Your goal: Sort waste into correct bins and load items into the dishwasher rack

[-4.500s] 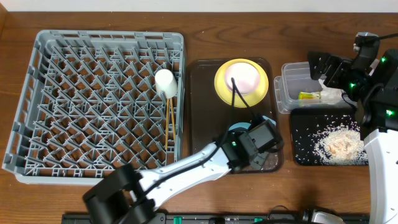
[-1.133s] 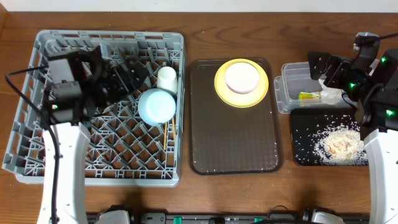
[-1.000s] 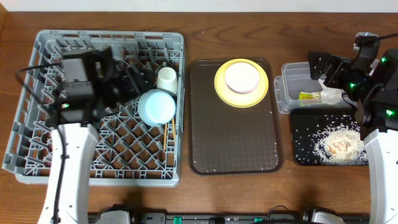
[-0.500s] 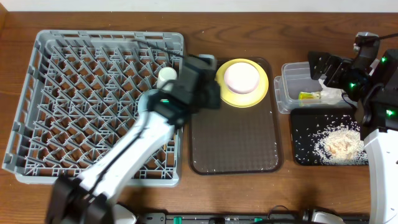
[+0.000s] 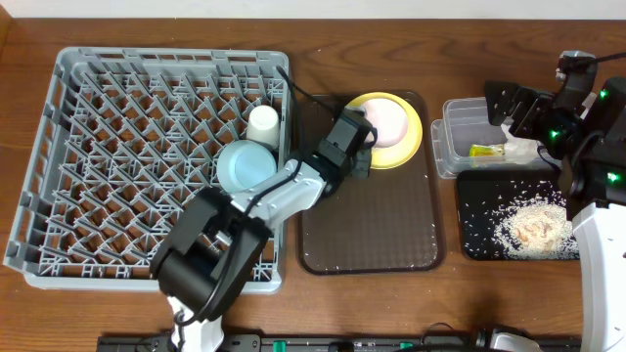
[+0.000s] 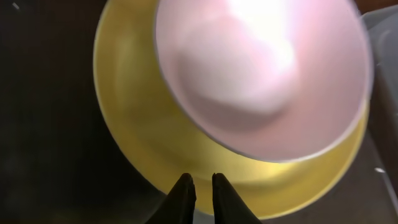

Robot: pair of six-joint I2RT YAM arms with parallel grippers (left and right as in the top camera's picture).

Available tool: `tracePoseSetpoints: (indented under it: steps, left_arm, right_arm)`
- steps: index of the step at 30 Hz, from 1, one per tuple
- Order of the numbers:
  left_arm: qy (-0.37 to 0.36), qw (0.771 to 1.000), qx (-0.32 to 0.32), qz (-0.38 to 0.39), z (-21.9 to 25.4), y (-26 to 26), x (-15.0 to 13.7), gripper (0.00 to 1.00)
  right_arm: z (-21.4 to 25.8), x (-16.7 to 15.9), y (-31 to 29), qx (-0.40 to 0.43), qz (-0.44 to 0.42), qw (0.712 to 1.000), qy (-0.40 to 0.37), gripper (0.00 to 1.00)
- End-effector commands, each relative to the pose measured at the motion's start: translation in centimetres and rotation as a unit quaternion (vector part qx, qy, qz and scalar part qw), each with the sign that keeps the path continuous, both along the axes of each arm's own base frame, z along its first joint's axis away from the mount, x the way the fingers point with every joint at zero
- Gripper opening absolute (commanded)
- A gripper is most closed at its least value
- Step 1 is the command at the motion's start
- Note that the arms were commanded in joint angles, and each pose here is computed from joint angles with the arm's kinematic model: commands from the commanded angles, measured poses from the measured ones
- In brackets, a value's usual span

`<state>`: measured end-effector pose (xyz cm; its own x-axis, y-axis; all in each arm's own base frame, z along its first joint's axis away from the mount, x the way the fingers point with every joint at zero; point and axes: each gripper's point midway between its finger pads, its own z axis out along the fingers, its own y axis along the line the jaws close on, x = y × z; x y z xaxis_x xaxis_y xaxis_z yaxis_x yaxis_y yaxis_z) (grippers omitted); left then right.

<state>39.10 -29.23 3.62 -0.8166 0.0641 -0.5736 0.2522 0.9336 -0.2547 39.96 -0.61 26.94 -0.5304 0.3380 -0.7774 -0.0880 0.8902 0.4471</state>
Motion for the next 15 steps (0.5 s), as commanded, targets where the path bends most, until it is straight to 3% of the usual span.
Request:
tracePoseSetpoints:
  steps: [1, 8, 15]
  left_arm:
    - [0.003, 1.0, 0.013, 0.008, -0.9, 0.4, 0.3, 0.15]
    - [0.061, 0.998, 0.007, -0.022, -1.4, 0.1, -2.3, 0.15]
    - [0.111, 0.991, -0.019, -0.07, 1.7, -1.1, -6.7, 0.17]
  right_arm:
    - [0.1, -0.1, 0.0, -0.004, 0.005, 1.0, -0.003, 0.99]
    - [0.1, -0.1, 0.0, -0.004, 0.005, 1.0, -0.003, 0.99]
    - [0.1, -0.1, 0.0, -0.004, 0.005, 1.0, -0.003, 0.99]
